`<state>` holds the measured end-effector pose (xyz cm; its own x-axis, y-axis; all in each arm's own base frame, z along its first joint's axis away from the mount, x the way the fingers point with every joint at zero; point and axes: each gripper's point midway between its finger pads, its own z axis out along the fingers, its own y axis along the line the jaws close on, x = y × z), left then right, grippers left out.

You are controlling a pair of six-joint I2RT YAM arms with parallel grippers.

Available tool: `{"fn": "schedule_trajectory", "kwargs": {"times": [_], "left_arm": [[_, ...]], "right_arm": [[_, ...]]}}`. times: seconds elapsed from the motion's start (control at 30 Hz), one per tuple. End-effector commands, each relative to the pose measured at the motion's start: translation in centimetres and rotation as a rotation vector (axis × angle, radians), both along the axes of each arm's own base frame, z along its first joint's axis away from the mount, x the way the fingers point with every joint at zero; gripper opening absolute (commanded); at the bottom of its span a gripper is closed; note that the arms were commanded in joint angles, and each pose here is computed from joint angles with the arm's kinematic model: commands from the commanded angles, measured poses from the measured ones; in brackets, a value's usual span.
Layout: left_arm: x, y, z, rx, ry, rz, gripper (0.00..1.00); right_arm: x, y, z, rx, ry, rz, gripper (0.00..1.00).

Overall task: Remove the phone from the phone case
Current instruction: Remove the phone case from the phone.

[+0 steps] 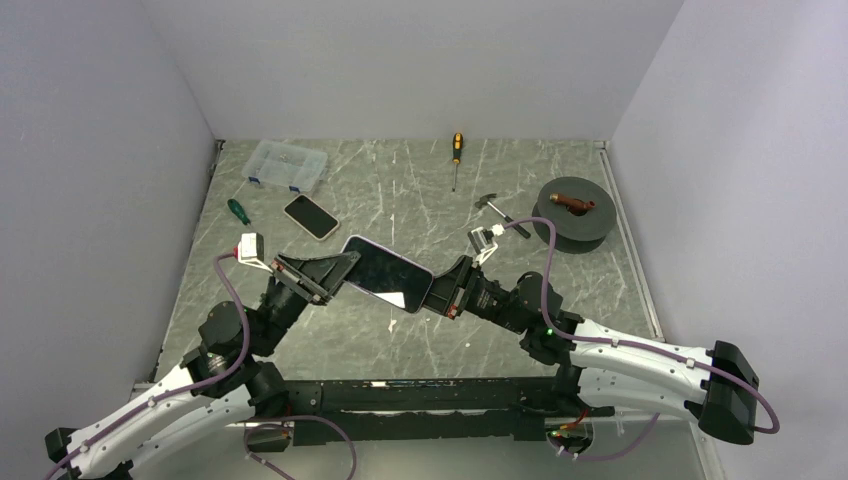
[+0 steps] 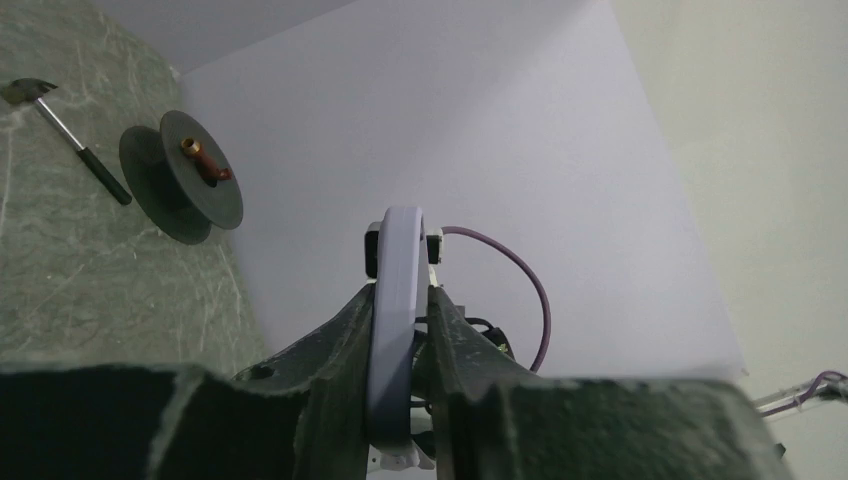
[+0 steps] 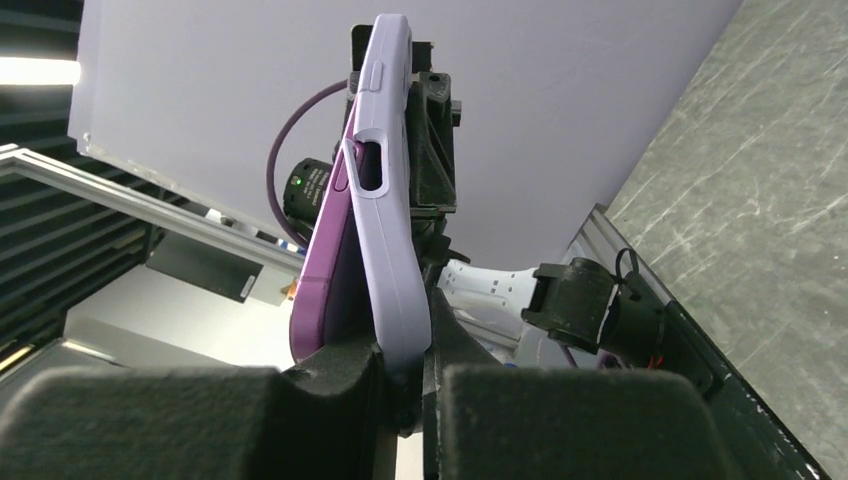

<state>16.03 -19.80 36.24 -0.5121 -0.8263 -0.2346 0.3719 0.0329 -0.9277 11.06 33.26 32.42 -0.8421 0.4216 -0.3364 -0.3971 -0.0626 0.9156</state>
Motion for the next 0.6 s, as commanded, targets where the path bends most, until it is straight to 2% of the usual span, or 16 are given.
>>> {"fn": "schedule_trajectory", "kwargs": {"times": [0.0, 0.3, 0.57], "left_arm": [[-0.4, 1.4, 0.7, 0.011, -0.018, 0.032, 0.33], [-0.8, 3.3, -0.2, 0.094, 0.016, 0.078, 0.61], [-0.7, 5.1, -0.8, 0.220, 0.042, 0.146, 0.74]], "right_arm": [[-0.9, -1.0, 4.1, 0.110, -0.064, 0.012, 0.00], [-1.0, -1.0, 4.3, 0.122, -0.060, 0.019, 0.00], [-1.0, -1.4, 4.0, 0.136, -0.053, 0.014, 0.00]]}}
